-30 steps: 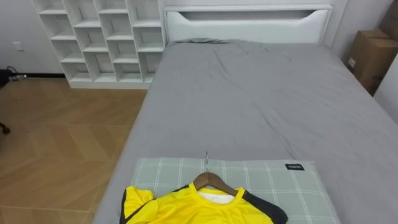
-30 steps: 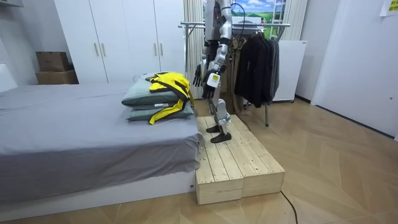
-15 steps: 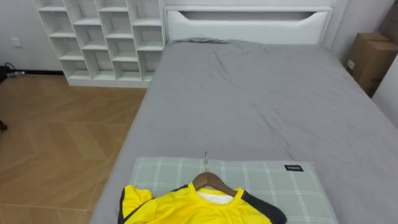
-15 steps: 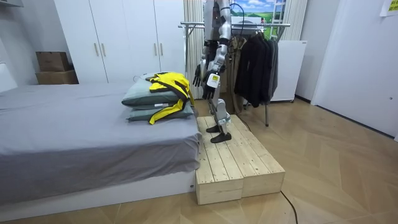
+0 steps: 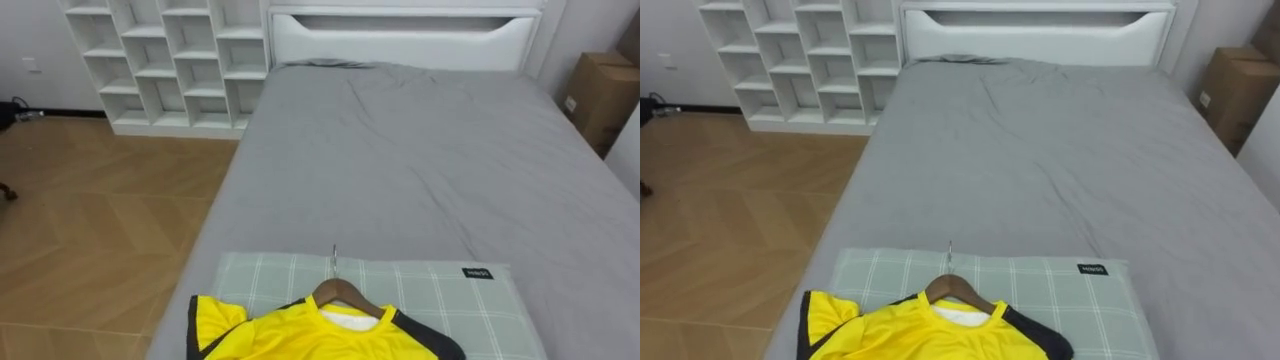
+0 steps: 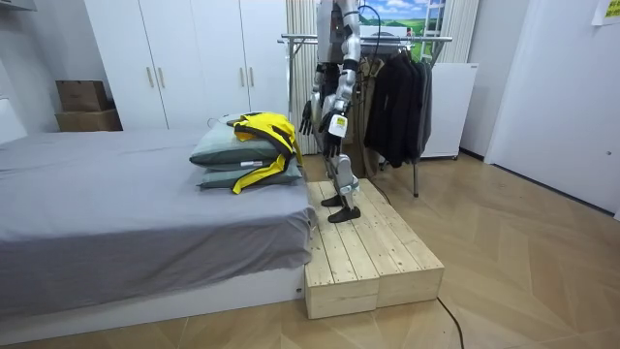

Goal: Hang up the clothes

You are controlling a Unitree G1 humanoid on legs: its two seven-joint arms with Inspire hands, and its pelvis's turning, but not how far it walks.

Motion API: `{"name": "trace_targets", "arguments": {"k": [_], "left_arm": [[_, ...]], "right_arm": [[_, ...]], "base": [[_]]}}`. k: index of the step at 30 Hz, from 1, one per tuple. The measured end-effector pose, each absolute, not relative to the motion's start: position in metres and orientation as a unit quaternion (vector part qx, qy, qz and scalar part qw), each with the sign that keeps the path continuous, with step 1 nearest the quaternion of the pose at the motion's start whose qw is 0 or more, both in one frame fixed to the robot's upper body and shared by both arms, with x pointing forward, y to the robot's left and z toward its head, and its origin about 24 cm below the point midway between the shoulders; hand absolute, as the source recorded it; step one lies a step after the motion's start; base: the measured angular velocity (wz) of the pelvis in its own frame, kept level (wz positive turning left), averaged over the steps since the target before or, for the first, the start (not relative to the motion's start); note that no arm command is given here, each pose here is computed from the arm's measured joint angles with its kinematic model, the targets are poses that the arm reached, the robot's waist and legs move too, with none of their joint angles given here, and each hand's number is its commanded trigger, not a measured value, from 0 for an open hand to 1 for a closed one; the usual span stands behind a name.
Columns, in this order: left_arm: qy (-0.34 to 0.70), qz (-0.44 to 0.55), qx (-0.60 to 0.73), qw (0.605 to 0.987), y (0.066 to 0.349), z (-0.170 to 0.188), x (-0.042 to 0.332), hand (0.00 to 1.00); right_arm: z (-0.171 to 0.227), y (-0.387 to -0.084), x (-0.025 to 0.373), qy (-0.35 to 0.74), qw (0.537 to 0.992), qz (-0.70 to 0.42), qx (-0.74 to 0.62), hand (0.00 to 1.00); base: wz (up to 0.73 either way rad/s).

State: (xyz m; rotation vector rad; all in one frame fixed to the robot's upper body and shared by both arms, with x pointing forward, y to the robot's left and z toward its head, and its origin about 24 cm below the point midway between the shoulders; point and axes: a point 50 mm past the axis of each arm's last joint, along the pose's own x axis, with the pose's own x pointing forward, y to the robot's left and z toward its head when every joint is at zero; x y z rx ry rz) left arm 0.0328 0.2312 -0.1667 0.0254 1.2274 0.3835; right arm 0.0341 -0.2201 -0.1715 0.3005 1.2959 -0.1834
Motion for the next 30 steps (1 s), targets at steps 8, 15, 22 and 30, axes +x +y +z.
{"name": "trace_targets", "arguments": {"k": [8, 15, 22, 30], "left_arm": [[0.542, 0.27, 0.12, 0.786, 0.255, -0.156, 0.034, 0.0], [0.499, 0.332, 0.183, 0.779, 0.265, -0.145, 0.044, 0.0], [0.402, 0.352, 0.29, 0.794, 0.276, -0.121, 0.078, 0.0], [0.299, 0.323, 0.394, 0.807, 0.275, -0.099, 0.111, 0.0]], "right_arm": [[-0.172, -0.22, 0.032, 0.606, 0.778, -0.09, 0.137, 0.0], [-0.172, -0.221, 0.031, 0.608, 0.777, -0.095, 0.134, 0.0], [-0.172, -0.222, 0.033, 0.606, 0.779, -0.095, 0.127, 0.0], [-0.169, -0.235, 0.034, 0.607, 0.783, -0.091, 0.101, 0.0]], "base": [[0.07], [0.01], [0.07], [0.01]]}}
